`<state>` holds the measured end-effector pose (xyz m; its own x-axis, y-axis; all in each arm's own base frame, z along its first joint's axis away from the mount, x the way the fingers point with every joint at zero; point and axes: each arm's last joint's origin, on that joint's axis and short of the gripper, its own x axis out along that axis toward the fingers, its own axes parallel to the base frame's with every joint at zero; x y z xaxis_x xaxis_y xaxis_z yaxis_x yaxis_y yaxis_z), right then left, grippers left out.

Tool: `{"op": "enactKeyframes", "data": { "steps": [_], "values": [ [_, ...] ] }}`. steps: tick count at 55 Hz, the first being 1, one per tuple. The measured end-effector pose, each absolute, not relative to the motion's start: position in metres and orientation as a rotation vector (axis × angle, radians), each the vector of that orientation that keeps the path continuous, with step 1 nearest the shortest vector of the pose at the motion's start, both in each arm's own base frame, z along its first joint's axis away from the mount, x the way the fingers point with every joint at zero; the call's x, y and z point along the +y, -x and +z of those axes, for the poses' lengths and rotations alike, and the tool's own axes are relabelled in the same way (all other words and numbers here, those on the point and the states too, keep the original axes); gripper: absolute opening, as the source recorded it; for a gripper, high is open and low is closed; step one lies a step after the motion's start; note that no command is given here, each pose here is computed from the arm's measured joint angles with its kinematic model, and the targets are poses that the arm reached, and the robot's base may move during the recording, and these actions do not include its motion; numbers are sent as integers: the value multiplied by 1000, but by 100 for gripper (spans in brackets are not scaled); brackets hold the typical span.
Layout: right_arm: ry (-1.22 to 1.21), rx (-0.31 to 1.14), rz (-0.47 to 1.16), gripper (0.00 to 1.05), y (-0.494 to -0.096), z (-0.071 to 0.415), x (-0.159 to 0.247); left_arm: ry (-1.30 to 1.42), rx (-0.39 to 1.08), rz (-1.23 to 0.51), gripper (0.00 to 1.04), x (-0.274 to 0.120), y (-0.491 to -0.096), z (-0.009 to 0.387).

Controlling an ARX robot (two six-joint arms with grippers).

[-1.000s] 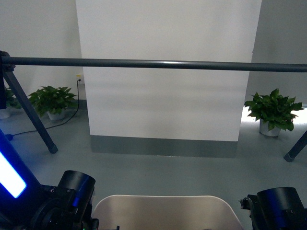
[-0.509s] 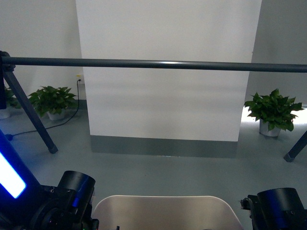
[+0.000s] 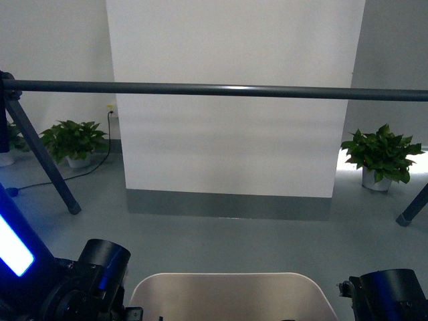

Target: Move hamper under clothes hanger

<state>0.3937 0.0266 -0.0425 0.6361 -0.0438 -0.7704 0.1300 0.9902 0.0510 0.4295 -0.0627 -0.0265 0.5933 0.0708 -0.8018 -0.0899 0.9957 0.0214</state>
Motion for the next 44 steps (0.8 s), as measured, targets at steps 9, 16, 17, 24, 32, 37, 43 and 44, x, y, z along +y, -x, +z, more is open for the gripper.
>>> {"op": "enactKeyframes", "data": {
  "steps": [9, 16, 17, 24, 32, 37, 43, 44],
  "values": [
    [-106, 871, -134, 64, -392, -43, 23, 37, 920, 124, 70, -57, -429, -27],
    [-115, 867, -151, 84, -390, -44, 19, 54, 897, 130, 88, -55, -430, -26],
    [-115, 866, -153, 86, -390, -44, 19, 56, 891, 130, 92, -55, -430, -26],
    [-126, 854, -166, 98, -389, -42, 17, 69, 853, 122, 98, -56, -432, -16],
    [-133, 806, -163, 97, -392, -28, 17, 106, 758, 93, 98, -61, -441, 17],
    [-146, 751, -160, 97, -397, -12, 18, 121, 714, 78, 98, -65, -444, 33],
    [-156, 712, -157, 97, -400, 0, 18, 129, 691, 64, 98, -68, -445, 43],
    [-157, 707, -157, 97, -400, 2, 18, 129, 689, 63, 98, -68, -445, 44]
  ]
}}
